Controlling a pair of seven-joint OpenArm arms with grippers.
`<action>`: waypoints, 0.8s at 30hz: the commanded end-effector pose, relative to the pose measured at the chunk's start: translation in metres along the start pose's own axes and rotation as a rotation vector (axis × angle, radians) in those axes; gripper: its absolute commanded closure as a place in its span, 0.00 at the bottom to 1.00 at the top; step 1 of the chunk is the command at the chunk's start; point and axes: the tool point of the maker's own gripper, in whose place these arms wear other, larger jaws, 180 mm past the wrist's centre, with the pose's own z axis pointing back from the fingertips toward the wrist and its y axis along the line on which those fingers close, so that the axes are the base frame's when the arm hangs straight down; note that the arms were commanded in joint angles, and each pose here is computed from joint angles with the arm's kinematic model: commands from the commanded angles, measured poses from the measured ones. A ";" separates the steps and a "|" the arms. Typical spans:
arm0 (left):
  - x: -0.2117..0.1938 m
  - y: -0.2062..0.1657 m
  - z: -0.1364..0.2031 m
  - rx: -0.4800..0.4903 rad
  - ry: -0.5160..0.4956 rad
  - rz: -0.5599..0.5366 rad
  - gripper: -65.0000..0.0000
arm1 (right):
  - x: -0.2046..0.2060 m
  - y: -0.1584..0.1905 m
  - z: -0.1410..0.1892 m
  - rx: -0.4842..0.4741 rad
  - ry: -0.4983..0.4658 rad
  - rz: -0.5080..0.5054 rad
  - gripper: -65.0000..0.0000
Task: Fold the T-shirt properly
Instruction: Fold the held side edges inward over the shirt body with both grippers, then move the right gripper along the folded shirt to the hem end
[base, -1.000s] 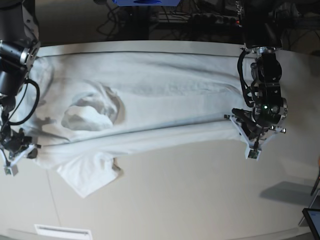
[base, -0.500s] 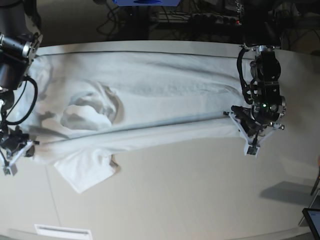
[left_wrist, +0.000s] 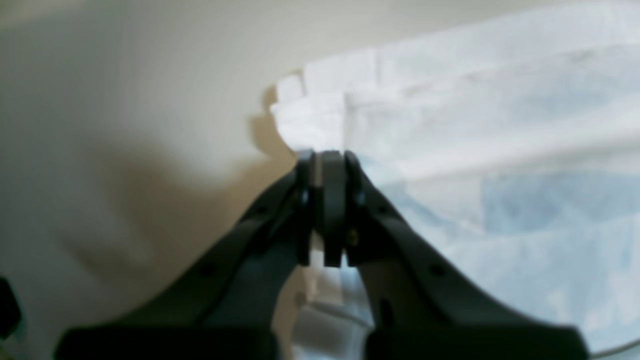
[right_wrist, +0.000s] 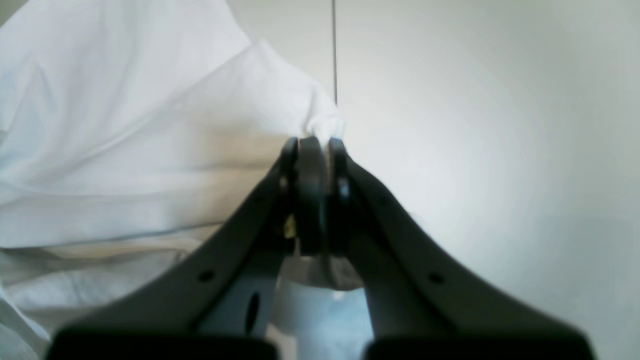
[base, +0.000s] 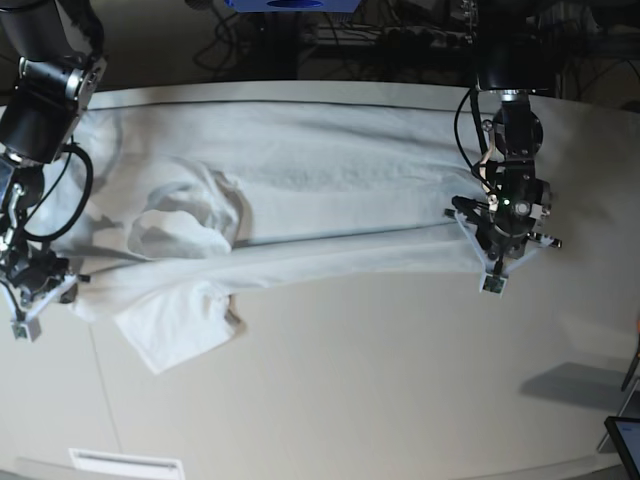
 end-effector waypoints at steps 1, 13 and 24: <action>0.015 0.015 0.004 0.033 -0.045 0.013 1.00 | 0.023 -0.010 0.009 -0.025 -0.063 0.008 1.00; 0.021 0.010 0.005 0.012 -0.065 0.023 1.00 | 0.024 -0.024 0.011 -0.096 -0.072 -0.105 0.80; 0.018 0.012 0.005 0.015 -0.059 0.030 1.00 | 0.028 -0.080 0.039 -0.202 -0.192 -0.340 0.47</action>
